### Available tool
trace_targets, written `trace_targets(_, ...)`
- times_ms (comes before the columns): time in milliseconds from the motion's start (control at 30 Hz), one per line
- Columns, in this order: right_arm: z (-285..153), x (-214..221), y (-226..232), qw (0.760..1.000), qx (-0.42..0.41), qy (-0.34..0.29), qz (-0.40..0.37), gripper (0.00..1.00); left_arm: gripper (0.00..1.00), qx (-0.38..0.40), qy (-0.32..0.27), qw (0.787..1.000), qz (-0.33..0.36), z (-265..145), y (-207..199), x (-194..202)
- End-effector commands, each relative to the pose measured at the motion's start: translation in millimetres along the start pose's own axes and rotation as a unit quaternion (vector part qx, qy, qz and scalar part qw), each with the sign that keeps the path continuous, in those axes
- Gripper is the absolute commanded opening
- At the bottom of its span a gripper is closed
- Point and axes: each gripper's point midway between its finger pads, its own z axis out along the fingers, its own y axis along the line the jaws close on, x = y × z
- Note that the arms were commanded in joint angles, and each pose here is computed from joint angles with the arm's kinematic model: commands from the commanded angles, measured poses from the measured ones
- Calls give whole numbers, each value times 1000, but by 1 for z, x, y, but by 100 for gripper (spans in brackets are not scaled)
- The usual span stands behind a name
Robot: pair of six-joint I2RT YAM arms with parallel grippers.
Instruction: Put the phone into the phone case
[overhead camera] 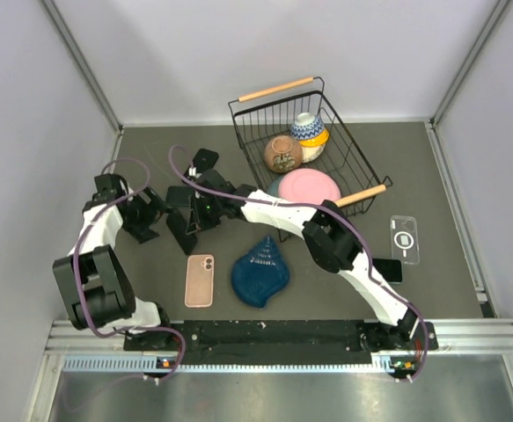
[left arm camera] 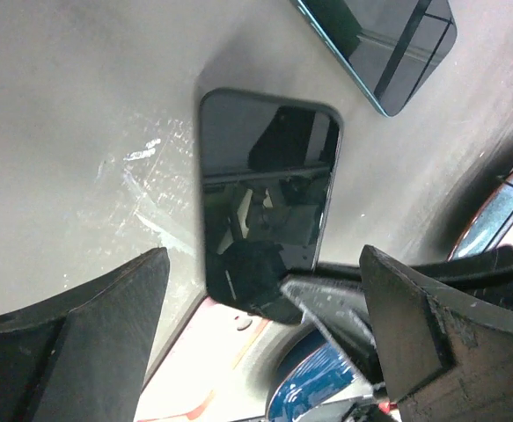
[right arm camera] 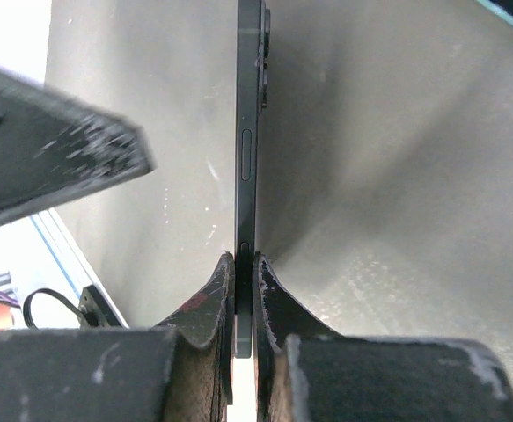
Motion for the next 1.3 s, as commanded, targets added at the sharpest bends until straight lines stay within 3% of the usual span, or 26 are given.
trace_targets(0,-35,-57,19,997,-30,-65,7,0,94,-23,1,1000,17,-11,9,18)
trace_targets(367,-89,-99,22,994,-43,-104,10,0,73,-29,104,993,41,1,25,94)
trace_targets(533,-119,-124,26,990,-45,-135,5,0,70,-86,117,987,71,7,29,100)
trace_targets(767,-138,-133,32,987,-41,-153,3,0,53,-132,120,981,75,18,44,99)
trace_targets(900,-152,-137,38,985,-38,-167,-4,0,52,-145,121,976,106,25,42,102)
trace_targets(1000,-158,-138,38,985,-31,-172,-11,0,35,-160,131,972,111,28,46,106)
trace_targets(1033,-163,-138,41,984,-33,-174,-14,0,24,-165,127,972,110,28,48,104)
trace_targets(1100,-164,-132,40,985,-33,-167,-17,0,15,-178,116,971,113,25,48,97)
trace_targets(1133,-170,-133,44,984,-37,-171,-18,0,4,-180,112,971,111,24,47,93)
trace_targets(1267,-172,-116,38,987,-27,-157,-23,0,0,-164,88,978,99,18,33,71)
